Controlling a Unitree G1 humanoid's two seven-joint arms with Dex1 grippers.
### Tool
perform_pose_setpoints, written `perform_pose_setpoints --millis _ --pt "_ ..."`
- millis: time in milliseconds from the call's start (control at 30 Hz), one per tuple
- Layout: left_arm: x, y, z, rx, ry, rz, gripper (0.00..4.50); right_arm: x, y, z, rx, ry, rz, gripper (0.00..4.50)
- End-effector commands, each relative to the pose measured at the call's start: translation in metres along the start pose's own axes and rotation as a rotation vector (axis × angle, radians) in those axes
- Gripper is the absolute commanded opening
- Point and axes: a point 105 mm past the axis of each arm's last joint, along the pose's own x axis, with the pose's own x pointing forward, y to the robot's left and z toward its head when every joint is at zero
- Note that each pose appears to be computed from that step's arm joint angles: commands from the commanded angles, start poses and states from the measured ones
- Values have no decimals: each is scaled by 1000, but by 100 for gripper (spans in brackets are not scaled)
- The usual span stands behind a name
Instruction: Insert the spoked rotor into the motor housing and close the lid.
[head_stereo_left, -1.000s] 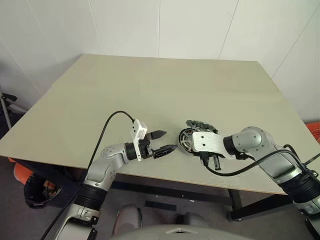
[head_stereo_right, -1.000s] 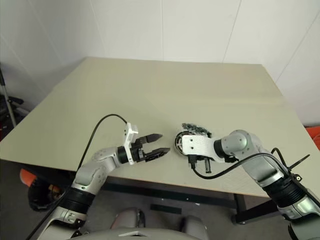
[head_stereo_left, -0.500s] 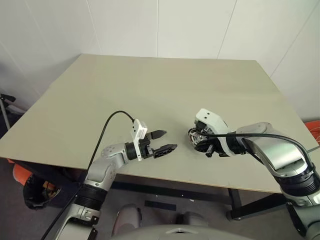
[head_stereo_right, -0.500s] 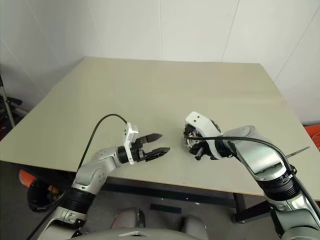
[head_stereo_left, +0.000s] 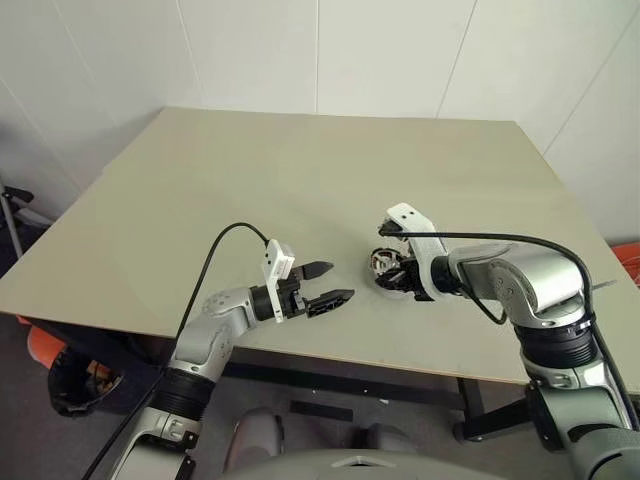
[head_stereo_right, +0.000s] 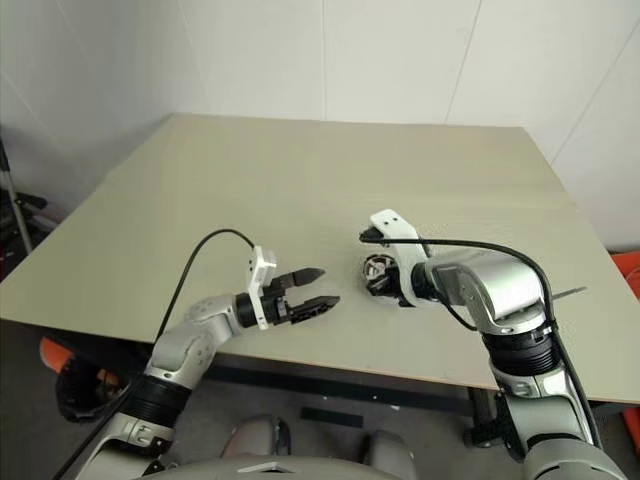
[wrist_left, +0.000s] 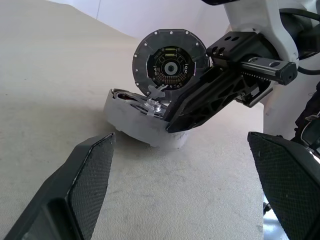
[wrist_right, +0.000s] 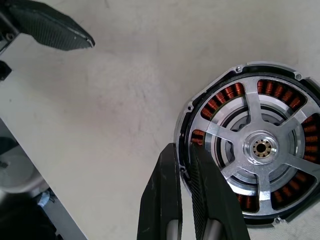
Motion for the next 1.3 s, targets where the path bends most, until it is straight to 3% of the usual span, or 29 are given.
perform_pose_setpoints --millis 33,300,467,567,700,733,833,1000,1167,1267,1300 --pt "1 -3 12 34 -37 -18 450 1 -3 8 50 -38 -21 4" --pt "4 -4 14 30 -32 -25 450 13 37 51 141 -184 153 256" --pt "3 -4 14 28 -28 -25 450 -3 58 86 184 -287 327 256" --pt "3 -4 14 26 -27 -25 450 -26 64 119 215 -420 408 256" --pt "2 -5 14 26 -27 -25 450 -46 40 144 171 -581 200 256" --pt "2 -5 14 26 -27 -24 450 -48 23 145 58 -610 29 256" --pt "1 -4 14 27 -25 -24 450 -43 -9 131 -337 -567 -314 256" --pt "-1 -2 12 25 -21 -22 450 -36 -60 96 -581 -407 -530 256" --pt "-1 -1 11 26 -19 -22 450 -39 -103 61 -697 -250 -619 131" --pt "-1 -2 12 28 -19 -23 450 -38 -113 42 -705 -197 -585 16" --pt "-2 -2 12 28 -19 -22 450 -37 -110 36 -710 -189 -554 3"
